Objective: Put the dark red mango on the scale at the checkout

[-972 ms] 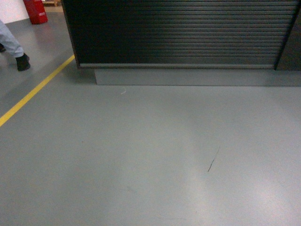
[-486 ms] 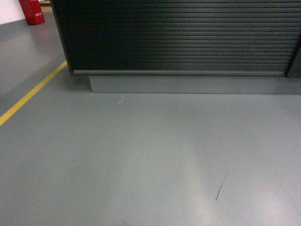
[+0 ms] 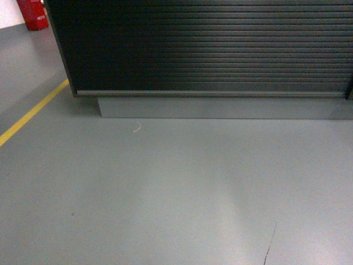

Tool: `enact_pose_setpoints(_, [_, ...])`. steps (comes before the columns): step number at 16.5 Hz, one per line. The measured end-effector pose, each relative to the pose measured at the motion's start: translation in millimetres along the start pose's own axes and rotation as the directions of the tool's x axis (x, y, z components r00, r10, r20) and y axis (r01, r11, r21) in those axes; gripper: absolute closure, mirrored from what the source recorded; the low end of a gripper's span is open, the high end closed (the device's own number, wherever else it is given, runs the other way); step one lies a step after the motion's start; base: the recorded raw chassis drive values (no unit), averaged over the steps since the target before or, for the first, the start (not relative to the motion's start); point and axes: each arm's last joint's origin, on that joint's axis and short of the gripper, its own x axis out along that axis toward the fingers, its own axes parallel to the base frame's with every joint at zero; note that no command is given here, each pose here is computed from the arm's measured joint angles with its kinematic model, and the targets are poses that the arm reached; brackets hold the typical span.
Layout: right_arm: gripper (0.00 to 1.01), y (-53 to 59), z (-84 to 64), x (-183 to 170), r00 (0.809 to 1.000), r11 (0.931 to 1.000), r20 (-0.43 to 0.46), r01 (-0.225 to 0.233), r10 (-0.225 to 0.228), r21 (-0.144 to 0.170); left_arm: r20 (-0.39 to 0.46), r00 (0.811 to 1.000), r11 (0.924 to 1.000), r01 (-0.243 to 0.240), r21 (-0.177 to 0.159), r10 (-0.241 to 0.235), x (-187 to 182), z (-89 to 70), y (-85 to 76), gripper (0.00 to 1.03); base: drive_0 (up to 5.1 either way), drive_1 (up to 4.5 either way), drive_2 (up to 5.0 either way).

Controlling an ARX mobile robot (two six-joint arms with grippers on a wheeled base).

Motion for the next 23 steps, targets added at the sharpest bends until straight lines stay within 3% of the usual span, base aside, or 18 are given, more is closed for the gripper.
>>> enact_pose_setpoints(23, [0.03,0.0,0.0,0.0,1.000,1.0000,0.000,0.000,0.000,0.000,-0.004,1.000,1.0000,0.000,0.000,0.000,0.0,-0.4,0.0,0.05,0.1,3.69,-3.5])
